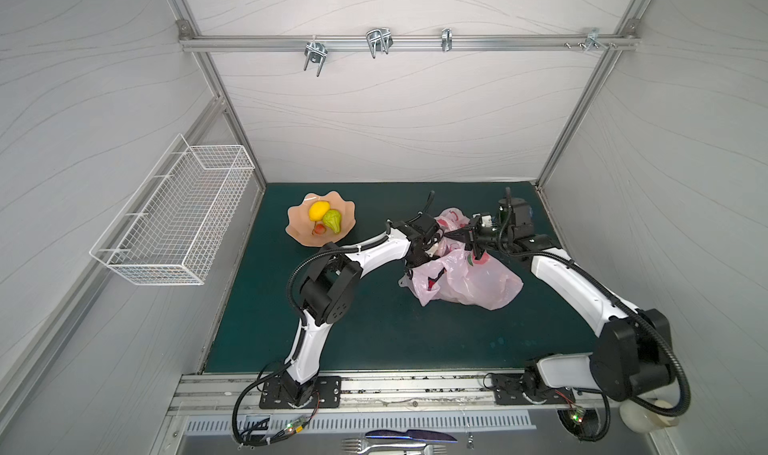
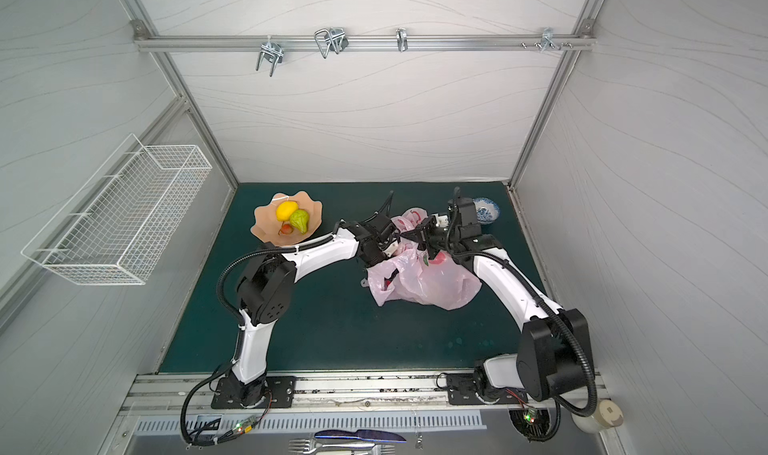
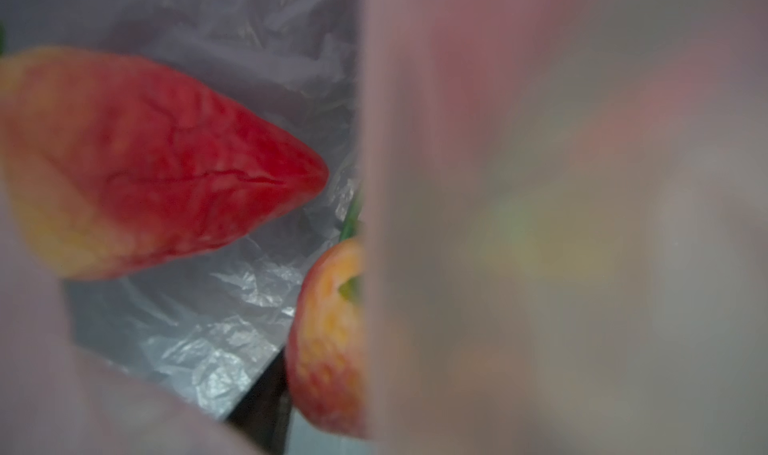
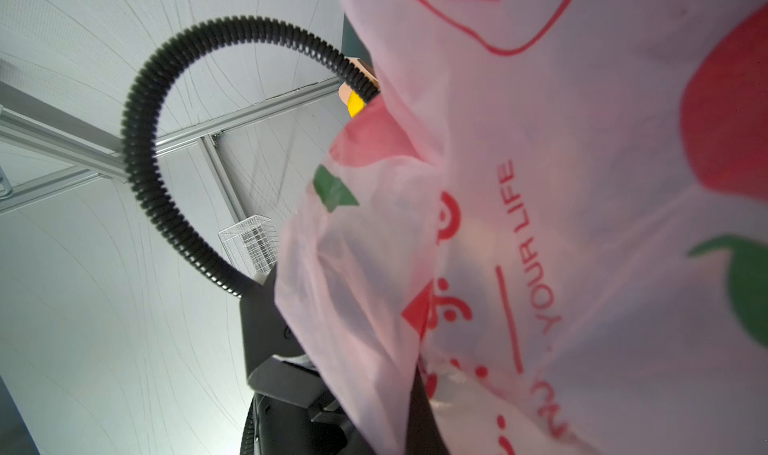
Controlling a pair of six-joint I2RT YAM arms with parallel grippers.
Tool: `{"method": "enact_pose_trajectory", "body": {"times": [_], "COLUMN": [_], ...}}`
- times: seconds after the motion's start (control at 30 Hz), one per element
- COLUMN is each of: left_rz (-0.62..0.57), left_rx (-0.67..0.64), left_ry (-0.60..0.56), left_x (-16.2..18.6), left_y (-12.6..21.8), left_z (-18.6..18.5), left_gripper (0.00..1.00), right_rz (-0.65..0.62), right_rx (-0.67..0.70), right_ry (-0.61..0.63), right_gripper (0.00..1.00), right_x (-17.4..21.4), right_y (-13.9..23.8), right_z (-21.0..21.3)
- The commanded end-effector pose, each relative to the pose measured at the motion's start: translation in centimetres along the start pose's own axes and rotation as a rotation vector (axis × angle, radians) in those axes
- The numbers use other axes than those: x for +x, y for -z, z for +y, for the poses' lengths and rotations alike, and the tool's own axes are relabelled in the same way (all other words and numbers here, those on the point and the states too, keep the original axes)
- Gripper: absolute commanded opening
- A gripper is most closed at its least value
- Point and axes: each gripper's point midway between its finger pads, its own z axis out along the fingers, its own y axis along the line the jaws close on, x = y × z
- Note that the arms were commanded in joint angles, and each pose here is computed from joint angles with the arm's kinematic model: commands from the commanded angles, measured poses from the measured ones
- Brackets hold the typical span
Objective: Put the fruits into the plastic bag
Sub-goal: 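Push the left gripper down into the bag beside the fruits, then withdraw the left gripper from the bag and move it over the bowl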
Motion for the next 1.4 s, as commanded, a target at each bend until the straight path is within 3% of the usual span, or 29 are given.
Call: {"method": "enact_pose_trajectory", "body": {"times": [0.0,0.17,0.6,0.83,1.37], "left_rz": [-0.044,-0.099,-0.212,-0.249,-0.455], "left_rx": [0.009,-0.037,-0.129,-0.124,-0.353], "left_ry": [0.003,0.027,0.152,0.150,0.503], "left_x": [-0.5,-1.1,-0.7,-0.5,-1.7], "left_y": [0.9,3.5,10.2,13.2,23.7], "left_z": [-0.5,0.6,5.3,6.1,20.8], "left_gripper": [0.86,0.98,0.99,0.99,0.98], "right_rz": [-0.001,0.000,-0.010,-0.007,0.003], "right_rx": [-0.022,-0.023,-0.030,-0.036,-0.039], "right_ry": [0.014,0.015,0.016,0.016,0.026], "right_gripper": [0.00,0.00,0.00,0.00,0.00], "right_x": [0.0,0.0,-0.4,-0.5,-0.5], "right_y": [-0.1,-0.1,0.0,-0.1,-0.3], "right_z": [1.3,1.3,1.5,1.6,1.9]}}
